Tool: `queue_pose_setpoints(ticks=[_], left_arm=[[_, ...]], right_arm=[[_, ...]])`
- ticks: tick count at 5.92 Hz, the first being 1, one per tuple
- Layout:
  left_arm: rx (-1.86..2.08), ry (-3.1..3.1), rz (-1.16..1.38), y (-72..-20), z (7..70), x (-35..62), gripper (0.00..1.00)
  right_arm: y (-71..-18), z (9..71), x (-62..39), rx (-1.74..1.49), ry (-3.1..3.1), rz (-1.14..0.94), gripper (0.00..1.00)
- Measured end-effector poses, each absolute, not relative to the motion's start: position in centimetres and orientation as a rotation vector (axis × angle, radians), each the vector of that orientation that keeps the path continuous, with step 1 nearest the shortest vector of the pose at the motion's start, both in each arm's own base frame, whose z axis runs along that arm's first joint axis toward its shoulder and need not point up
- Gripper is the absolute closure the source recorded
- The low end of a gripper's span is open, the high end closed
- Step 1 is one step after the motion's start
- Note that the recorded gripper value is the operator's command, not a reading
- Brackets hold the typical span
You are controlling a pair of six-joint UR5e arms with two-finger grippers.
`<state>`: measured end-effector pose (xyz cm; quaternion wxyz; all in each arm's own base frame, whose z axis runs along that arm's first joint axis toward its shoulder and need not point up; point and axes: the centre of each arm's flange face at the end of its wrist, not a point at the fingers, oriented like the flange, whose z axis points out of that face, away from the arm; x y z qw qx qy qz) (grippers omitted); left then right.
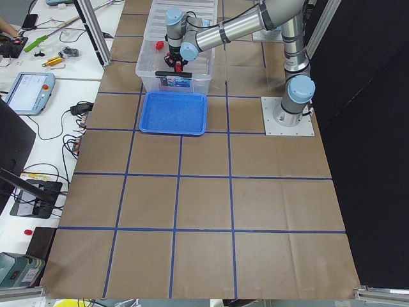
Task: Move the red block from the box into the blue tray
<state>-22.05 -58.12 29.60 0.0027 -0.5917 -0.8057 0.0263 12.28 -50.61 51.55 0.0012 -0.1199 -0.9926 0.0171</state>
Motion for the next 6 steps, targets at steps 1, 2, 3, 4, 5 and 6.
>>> queue_pose_setpoints(ticks=[1, 2, 3, 4, 5, 6], left_arm=[[-1.816, -2.582, 0.124, -57.4, 35.0, -19.7, 0.92], [-1.712, -2.660, 0.129, -56.7, 39.4, -14.9, 0.92], [-1.586, -2.724, 0.098, -56.0, 41.4, -8.8, 0.92], [-1.610, -2.694, 0.073, -55.8, 41.4, -4.2, 0.92], [-1.810, -2.553, 0.061, -56.6, 39.8, -1.5, 0.92], [-1.966, -2.423, 0.052, -58.2, 37.0, -0.1, 0.92]], right_arm=[[-50.8, 51.4, 11.6, -0.342, -3.112, 0.054, 0.00], [-51.5, 51.3, 8.7, -0.260, -3.108, 0.058, 0.00], [-52.2, 51.1, 3.1, -0.187, -3.105, 0.052, 0.00], [-52.3, 50.1, -4.4, -0.122, -3.110, 0.016, 0.00], [-51.9, 47.7, -12.4, -0.084, -3.123, -0.030, 0.00], [-51.5, 44.5, -19.1, -0.102, -3.132, -0.064, 0.00]])
